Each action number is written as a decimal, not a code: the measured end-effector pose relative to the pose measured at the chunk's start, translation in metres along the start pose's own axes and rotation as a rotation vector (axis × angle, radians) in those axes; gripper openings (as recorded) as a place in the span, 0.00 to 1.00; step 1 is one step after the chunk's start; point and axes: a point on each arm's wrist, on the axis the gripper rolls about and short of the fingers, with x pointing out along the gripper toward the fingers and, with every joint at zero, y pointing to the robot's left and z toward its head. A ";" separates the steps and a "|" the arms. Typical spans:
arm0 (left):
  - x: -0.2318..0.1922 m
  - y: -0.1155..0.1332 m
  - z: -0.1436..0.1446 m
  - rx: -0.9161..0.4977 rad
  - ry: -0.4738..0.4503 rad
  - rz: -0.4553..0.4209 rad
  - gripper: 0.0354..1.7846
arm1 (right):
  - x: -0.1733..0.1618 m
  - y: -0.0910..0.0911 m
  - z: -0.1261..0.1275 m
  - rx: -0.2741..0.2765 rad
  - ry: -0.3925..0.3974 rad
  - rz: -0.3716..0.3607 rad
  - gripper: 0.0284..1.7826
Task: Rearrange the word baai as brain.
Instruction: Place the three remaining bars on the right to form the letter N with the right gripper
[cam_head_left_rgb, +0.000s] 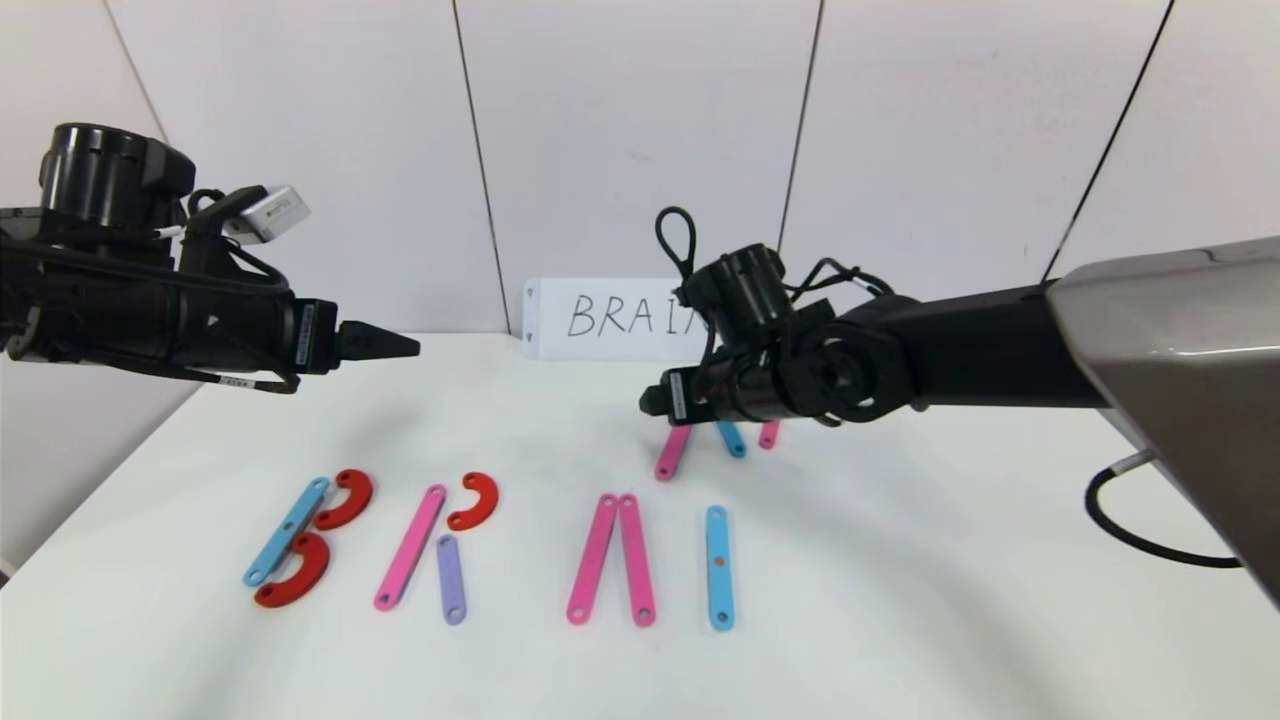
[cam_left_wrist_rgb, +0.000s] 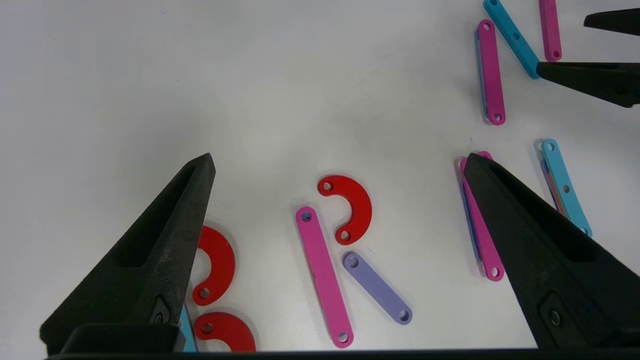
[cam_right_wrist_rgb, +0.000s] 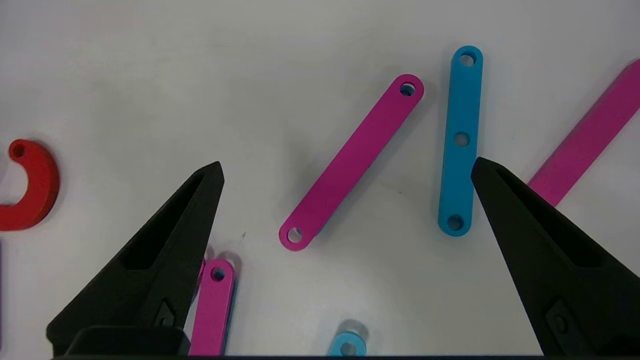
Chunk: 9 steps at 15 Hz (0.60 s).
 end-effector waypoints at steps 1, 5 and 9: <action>0.001 0.002 0.000 -0.003 0.001 0.003 0.97 | 0.010 0.001 -0.003 0.017 0.006 -0.013 0.97; 0.006 0.005 0.000 -0.009 0.011 0.005 0.97 | 0.041 0.009 -0.021 0.029 0.047 -0.048 0.97; 0.009 0.005 -0.001 -0.013 0.021 0.003 0.97 | 0.054 0.014 -0.032 0.017 0.074 -0.049 0.97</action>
